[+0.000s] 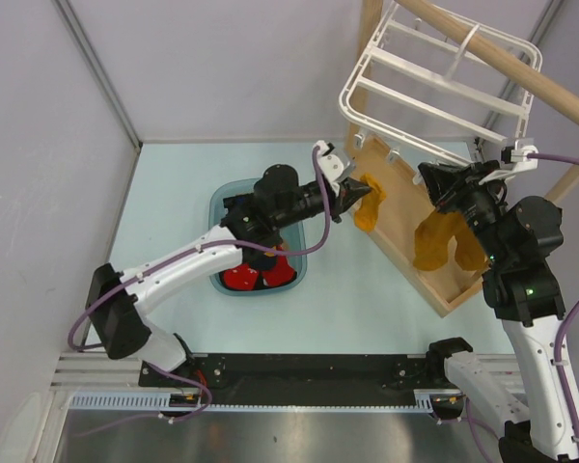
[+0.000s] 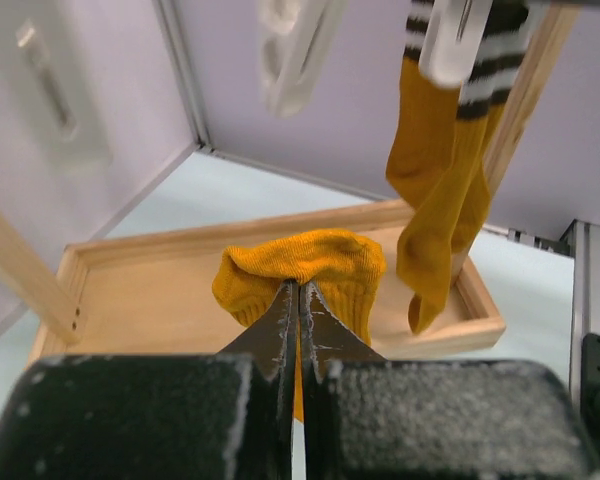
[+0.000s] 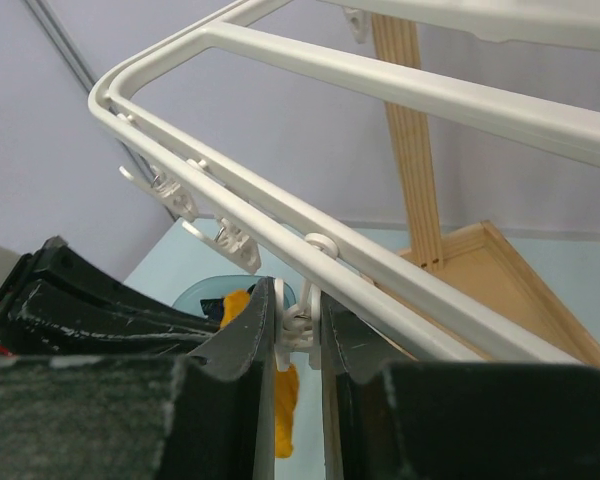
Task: Clip the socks to the hanger
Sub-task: Clamp the sock onto the hanger.
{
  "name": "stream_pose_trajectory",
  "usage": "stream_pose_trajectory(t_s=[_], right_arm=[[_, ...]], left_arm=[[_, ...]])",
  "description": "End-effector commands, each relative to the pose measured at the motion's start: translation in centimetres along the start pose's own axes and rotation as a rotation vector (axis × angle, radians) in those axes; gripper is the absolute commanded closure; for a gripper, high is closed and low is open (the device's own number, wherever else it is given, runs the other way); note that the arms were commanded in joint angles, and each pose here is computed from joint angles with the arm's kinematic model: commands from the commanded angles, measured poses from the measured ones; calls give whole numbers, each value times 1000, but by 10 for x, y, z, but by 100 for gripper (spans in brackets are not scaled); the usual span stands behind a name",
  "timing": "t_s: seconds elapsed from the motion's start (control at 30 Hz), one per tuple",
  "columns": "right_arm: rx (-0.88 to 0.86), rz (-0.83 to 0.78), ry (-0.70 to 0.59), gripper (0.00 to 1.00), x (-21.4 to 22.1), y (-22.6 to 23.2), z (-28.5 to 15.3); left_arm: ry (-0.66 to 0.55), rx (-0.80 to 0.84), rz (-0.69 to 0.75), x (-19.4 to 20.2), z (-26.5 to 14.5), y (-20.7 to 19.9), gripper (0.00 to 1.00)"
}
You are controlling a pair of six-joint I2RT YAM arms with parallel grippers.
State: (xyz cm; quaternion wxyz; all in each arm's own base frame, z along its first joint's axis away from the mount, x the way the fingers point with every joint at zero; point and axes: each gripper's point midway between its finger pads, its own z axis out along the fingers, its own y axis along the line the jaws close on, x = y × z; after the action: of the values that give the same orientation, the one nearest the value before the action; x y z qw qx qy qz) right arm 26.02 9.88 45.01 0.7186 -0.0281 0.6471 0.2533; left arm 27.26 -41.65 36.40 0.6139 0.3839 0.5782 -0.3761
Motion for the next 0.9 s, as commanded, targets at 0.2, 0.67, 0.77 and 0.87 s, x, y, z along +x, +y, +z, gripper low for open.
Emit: stream_pose_trajectory(t_s=[0.2,0.67,0.77,0.87], right_arm=[[-162,-34,13,100,0,28,-2],[-187,-38,38,100,6,30,1],[-194,-38,40,100,7,31,1],[-197,-41,41,100,7,31,1]], left_arm=[[-44,71,28,-33,35,-17,100],[-53,116,63,-46,43,-32,100],[-55,121,65,-48,45,-34,100],[-54,125,67,-49,47,-36,100]])
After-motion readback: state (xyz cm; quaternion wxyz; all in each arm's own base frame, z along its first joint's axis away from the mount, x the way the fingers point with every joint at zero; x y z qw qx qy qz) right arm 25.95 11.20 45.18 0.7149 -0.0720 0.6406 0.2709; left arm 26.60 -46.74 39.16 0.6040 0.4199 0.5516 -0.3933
